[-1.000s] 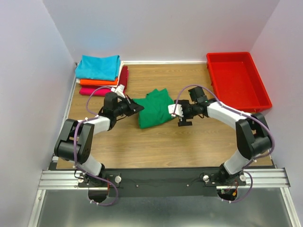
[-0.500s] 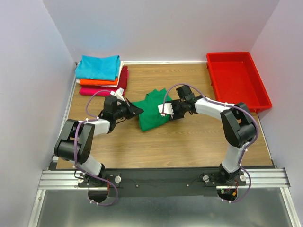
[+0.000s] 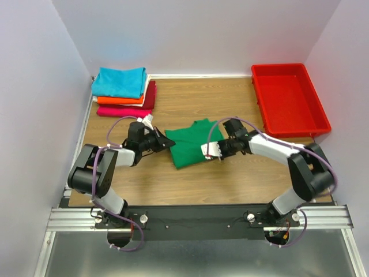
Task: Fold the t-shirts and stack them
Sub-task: Neatly place the folded tshirt to the corner
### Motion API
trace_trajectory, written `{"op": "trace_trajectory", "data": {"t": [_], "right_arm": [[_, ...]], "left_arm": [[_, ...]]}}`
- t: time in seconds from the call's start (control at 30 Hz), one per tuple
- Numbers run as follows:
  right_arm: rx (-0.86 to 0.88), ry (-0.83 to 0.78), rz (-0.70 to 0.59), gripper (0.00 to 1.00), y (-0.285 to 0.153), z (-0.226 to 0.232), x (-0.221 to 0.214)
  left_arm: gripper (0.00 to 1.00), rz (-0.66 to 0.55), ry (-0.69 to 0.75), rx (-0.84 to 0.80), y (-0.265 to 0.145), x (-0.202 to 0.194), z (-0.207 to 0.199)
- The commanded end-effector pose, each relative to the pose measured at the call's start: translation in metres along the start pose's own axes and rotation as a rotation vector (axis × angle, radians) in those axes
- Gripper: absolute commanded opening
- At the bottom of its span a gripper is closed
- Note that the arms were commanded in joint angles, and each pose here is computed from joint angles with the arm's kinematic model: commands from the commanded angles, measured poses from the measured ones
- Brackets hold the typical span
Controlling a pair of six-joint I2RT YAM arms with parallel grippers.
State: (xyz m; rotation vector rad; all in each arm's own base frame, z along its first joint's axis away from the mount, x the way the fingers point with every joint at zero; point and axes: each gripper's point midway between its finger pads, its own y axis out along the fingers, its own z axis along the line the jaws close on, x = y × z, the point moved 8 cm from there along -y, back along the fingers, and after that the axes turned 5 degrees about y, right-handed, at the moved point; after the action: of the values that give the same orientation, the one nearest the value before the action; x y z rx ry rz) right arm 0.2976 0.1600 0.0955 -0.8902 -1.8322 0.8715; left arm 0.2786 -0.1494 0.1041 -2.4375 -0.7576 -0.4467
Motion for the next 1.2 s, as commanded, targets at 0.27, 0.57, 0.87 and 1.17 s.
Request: {"op": "trace_trajectory", "data": {"t": [0.27, 0.57, 0.87, 1.17], "right_arm": [[0.121, 0.324, -0.049, 0.53, -0.057, 0.087, 0.011], [-0.005, 0.625, -0.145, 0.7, -0.081, 0.019, 0.032], [-0.019, 0.989, -0.276, 0.72, -0.087, -0.038, -0.002], [-0.041, 1.16, -0.266, 0.73, -0.061, -0.061, -0.02]], "left_arm": [[0.42, 0.153, 0.111, 0.052, 0.002, -0.021, 0.004], [0.74, 0.096, 0.211, 0.129, -0.017, -0.013, -0.003], [0.84, 0.19, 0.177, 0.061, 0.006, -0.018, 0.0], [0.84, 0.266, 0.133, 0.044, 0.04, -0.026, -0.004]]}}
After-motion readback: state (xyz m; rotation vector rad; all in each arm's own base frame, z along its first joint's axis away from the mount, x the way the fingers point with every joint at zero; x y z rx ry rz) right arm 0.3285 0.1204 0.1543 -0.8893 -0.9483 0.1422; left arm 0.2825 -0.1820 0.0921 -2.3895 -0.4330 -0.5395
